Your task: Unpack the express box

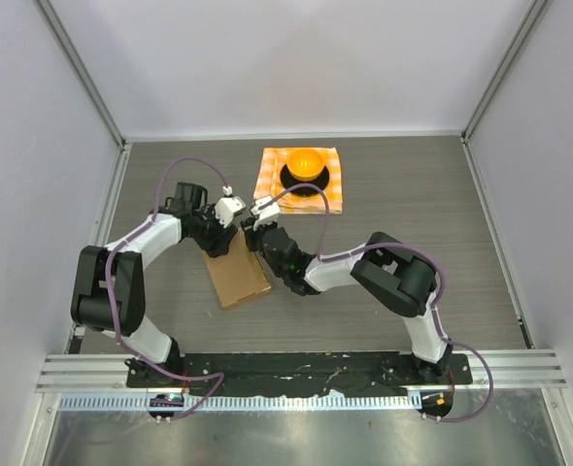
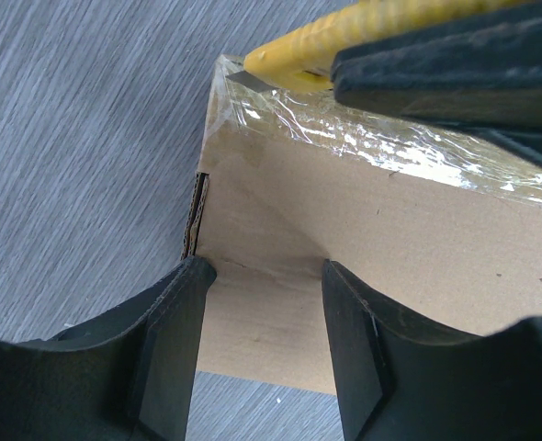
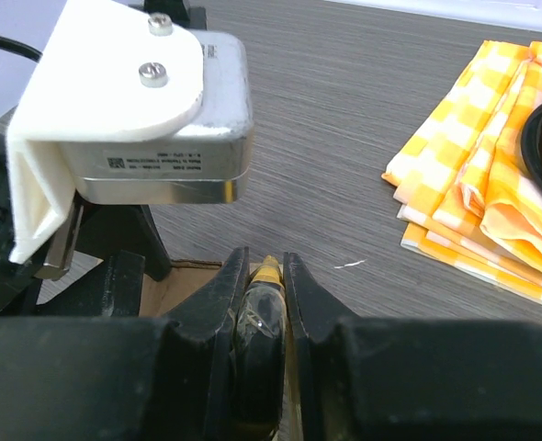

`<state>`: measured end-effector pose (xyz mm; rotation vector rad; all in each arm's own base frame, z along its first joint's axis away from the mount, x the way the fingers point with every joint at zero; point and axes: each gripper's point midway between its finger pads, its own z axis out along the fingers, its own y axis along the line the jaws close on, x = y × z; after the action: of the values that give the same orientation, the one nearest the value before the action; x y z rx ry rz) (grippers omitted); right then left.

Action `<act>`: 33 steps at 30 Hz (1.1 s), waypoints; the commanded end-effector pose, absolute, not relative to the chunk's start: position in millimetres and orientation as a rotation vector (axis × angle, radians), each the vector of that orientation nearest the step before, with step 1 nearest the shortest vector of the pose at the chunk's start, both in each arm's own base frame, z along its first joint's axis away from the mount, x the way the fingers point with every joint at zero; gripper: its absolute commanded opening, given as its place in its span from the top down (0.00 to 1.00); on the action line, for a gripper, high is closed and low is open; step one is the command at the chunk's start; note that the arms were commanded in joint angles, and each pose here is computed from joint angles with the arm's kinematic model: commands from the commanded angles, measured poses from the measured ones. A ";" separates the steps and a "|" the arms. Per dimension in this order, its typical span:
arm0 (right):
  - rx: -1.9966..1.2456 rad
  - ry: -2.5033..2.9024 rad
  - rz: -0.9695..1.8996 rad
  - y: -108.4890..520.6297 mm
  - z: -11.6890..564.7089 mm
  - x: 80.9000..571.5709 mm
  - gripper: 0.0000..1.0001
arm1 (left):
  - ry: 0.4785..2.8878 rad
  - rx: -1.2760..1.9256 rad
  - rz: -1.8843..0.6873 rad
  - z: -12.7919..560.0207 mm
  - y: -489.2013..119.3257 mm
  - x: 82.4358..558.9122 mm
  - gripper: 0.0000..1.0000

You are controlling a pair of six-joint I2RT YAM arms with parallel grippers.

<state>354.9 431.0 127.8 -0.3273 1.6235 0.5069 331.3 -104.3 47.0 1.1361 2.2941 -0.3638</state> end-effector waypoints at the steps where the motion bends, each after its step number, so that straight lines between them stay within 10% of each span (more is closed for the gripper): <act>1: -0.304 1.608 0.512 437.8 129.1 361.1 0.99 | 2.471 1.122 -0.385 22.0 -91.5 294.5 0.44; 33: -0.323 1.498 0.461 420.4 158.8 359.1 0.99 | 2.486 1.121 -0.396 20.1 -91.4 290.4 0.45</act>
<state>355.4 421.8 121.4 -0.3783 1.5713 0.4354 331.2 -104.2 46.8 1.1332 2.2920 -0.3612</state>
